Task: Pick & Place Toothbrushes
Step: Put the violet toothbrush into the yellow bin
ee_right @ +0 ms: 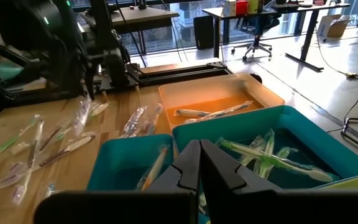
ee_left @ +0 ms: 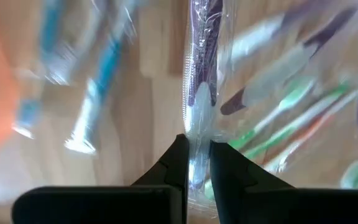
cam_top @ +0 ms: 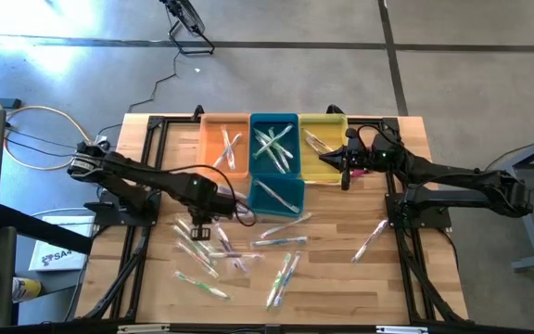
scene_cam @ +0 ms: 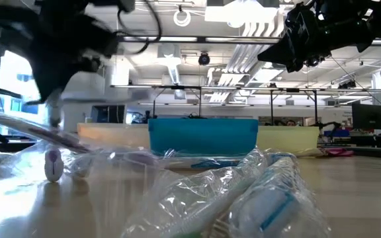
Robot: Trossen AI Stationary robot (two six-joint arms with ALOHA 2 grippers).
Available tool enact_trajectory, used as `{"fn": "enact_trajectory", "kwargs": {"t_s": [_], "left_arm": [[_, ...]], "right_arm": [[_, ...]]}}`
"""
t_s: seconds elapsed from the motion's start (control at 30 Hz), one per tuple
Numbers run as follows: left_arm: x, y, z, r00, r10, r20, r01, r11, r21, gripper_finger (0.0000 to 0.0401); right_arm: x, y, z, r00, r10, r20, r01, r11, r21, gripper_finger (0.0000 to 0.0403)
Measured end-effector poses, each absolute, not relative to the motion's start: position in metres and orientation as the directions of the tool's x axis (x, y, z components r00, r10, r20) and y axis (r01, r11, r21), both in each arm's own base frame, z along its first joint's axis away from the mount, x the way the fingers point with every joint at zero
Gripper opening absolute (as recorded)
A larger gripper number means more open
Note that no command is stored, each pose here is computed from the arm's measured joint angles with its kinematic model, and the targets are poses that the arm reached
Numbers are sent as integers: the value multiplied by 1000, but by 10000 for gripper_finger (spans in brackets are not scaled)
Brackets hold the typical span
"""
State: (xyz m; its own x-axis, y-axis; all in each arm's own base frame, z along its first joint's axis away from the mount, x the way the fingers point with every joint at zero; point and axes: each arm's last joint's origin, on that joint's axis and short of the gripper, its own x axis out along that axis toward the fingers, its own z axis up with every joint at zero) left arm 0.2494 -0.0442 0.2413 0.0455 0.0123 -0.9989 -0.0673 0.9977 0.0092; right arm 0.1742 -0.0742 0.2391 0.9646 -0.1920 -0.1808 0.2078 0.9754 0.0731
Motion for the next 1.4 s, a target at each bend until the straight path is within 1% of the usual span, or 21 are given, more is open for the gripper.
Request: {"fn": "enact_trajectory", "kwargs": {"t_s": [0.3, 0.37, 0.53, 0.67, 0.8, 1.0, 1.07, 1.13, 1.23, 1.3, 1.4], "left_arm": [[266, -39, 307, 244, 198, -949, -63, 980, 189, 35], [268, -33, 319, 270, 233, -934, -74, 973, 221, 35], [271, -10, 334, 294, 245, -924, -133, 968, 214, 35], [272, 7, 331, 284, 206, -936, -168, 972, 163, 35], [276, 16, 315, 292, 150, -945, -171, 980, 103, 35], [276, 11, 285, 258, 33, -965, -136, 991, -3, 35], [275, 9, 275, 253, 12, -967, -141, 990, -24, 35], [275, 7, 268, 246, 7, -969, -139, 990, -28, 35], [277, 5, 265, 272, -2, -962, -123, 992, -37, 35], [278, 5, 265, 286, -5, -958, -118, 992, -40, 35], [280, 5, 266, 301, -4, -953, -115, 993, -41, 35]], "right_arm": [[174, -74, 239, 965, -191, -181, 207, 976, 73, 3], [174, -74, 239, 965, -191, -181, 207, 976, 72, 3], [174, -74, 238, 963, -186, -193, 203, 976, 73, 3], [173, -73, 233, 953, -181, -245, 207, 975, 84, 3], [172, -73, 229, 944, -177, -279, 210, 974, 90, 3], [172, -73, 229, 943, -177, -282, 210, 973, 91, 3], [172, -73, 229, 944, -178, -279, 210, 974, 90, 3], [172, -73, 230, 946, -180, -271, 210, 974, 88, 3], [173, -73, 234, 956, -177, -233, 201, 976, 82, 3], [175, -73, 237, 970, -143, -195, 163, 982, 91, 3], [179, -72, 241, 988, -55, -143, 73, 990, 121, 3]]}}
